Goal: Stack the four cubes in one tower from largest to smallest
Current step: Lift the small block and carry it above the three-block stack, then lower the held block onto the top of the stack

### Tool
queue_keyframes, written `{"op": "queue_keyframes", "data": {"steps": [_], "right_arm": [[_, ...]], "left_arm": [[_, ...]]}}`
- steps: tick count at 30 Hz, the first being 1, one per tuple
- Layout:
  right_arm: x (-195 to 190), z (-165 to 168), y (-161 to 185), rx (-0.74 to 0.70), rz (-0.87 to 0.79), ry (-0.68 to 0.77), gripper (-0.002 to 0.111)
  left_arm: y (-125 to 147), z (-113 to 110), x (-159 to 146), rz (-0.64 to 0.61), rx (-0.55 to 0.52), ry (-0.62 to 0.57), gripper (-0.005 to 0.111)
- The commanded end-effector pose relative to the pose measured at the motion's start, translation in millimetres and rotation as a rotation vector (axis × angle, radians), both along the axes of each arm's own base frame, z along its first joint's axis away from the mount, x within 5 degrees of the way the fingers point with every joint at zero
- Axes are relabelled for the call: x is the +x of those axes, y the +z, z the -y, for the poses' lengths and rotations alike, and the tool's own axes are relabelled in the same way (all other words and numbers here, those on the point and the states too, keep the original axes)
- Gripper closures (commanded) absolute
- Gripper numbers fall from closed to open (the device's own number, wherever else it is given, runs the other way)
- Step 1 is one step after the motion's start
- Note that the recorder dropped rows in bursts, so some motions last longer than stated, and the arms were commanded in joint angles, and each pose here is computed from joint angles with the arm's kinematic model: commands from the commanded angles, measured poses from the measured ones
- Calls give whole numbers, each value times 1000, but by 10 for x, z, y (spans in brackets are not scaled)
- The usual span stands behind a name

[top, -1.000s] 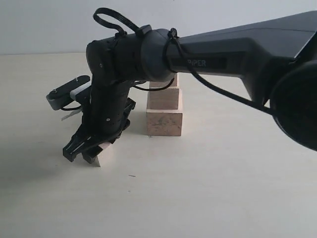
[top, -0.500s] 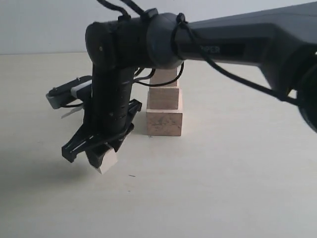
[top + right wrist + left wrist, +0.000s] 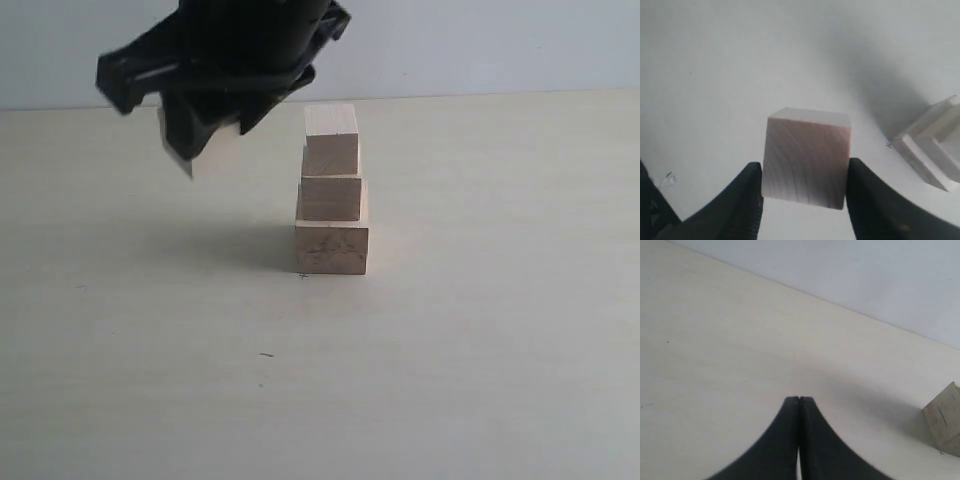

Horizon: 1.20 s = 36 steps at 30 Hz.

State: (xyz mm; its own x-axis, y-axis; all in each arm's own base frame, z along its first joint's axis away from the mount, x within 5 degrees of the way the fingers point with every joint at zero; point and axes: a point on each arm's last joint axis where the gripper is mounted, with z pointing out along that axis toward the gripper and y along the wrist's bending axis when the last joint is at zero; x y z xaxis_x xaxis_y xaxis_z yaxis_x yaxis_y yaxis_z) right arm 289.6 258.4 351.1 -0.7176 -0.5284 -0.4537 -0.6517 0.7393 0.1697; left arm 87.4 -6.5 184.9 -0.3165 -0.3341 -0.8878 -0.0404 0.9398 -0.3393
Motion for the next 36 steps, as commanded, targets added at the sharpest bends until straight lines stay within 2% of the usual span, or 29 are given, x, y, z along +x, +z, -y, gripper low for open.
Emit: {"op": "queue_keyframes", "data": {"steps": [1,6,9,16,24,29,32,36], "right_arm": [[223,284,177,28,21,-135,87],[480,548,315,43,50,-259,87],[669,666,219,36,26,-328,87],[899,712,-97,-27,-21,-364,87],[962,712,-210,-26,-61,-406,87],[939,820,-55,98,-111,-451,87],[894,931,13,60,-73,-490,87],[769,964,-22,46,-102,-486,87]], "left_arm": [[9,4,-19,21,2,-8,107],[34,23,-40,51,-2,-33,107],[49,36,-52,68,-4,-50,107],[61,45,-64,83,-7,-63,107],[61,45,-64,83,-7,-63,107],[61,45,-64,83,-7,-63,107],[61,45,-64,83,-7,-63,107],[61,45,-64,83,-7,-63,107]]}}
